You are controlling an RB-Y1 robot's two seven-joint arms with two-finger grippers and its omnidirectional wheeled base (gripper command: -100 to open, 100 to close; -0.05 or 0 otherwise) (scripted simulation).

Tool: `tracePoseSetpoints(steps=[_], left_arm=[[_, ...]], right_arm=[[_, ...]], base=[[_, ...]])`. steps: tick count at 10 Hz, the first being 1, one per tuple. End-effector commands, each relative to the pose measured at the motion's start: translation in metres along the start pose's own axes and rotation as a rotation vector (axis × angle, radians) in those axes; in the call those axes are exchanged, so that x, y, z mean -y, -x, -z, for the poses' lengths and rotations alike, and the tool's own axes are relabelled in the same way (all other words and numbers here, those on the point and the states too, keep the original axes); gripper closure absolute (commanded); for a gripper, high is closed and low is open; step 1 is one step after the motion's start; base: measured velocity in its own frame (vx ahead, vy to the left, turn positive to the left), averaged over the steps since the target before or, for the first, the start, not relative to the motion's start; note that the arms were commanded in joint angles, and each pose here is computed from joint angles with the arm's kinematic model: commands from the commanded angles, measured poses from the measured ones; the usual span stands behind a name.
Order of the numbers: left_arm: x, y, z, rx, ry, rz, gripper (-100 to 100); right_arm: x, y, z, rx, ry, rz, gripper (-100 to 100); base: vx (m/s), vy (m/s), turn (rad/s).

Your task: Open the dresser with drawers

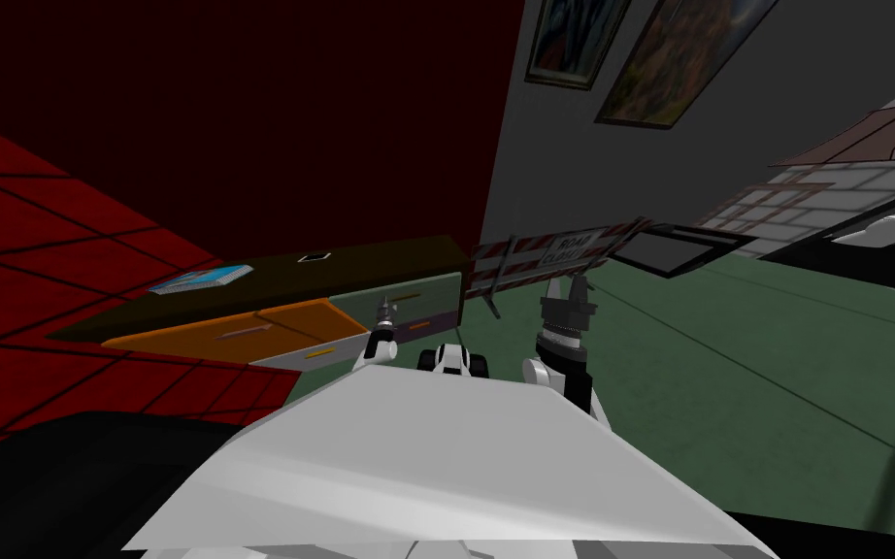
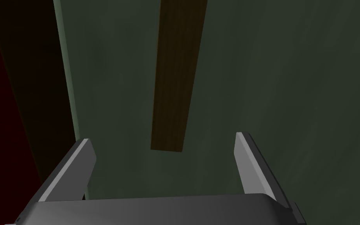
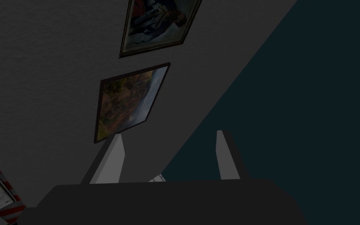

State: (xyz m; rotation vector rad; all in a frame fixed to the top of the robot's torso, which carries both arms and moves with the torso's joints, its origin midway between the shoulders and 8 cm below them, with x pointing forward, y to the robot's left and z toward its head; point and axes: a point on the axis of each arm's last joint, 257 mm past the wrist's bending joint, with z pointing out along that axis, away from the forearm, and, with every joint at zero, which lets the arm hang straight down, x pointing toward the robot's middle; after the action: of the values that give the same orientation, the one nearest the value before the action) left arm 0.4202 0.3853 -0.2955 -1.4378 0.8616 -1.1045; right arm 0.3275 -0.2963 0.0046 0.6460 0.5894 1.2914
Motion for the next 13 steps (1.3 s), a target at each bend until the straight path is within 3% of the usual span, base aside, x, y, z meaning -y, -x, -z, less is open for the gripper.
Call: tracePoseSetpoints(steps=[1,3,4,9,10,13], left_arm=[[-0.014,-0.011,0.005,0.023,0.022,0.057,-100],[-0.013,-0.01,0.003,0.019,0.019,0.047,-100],[-0.013,-0.01,0.003,0.019,0.019,0.047,100],[-0.01,-0.011,0.008,0.016,0.019,0.046,100],[-0.005,-0.003,0.005,0.004,0.017,0.009,-100],[0.005,0.013,-0.002,-0.019,0.011,-0.063,-100]], right_arm=[[0.0,0.0,0.0,0.0,0.0,0.0,0],[0.0,0.0,0.0,0.0,0.0,0.0,0],[0.0,0.0,0.0,0.0,0.0,0.0,0],[0.0,0.0,0.0,0.0,0.0,0.0,0],[0.0,0.0,0.0,0.0,0.0,0.0,0],[0.0,0.0,0.0,0.0,0.0,0.0,0]], base=[[0.018,-0.006,0.002],[0.003,-0.002,0.0],[0.0,0.0,0.0],[-0.146,-0.059,0.007],[-0.018,-0.01,-0.003],[0.02,0.003,0.001]])
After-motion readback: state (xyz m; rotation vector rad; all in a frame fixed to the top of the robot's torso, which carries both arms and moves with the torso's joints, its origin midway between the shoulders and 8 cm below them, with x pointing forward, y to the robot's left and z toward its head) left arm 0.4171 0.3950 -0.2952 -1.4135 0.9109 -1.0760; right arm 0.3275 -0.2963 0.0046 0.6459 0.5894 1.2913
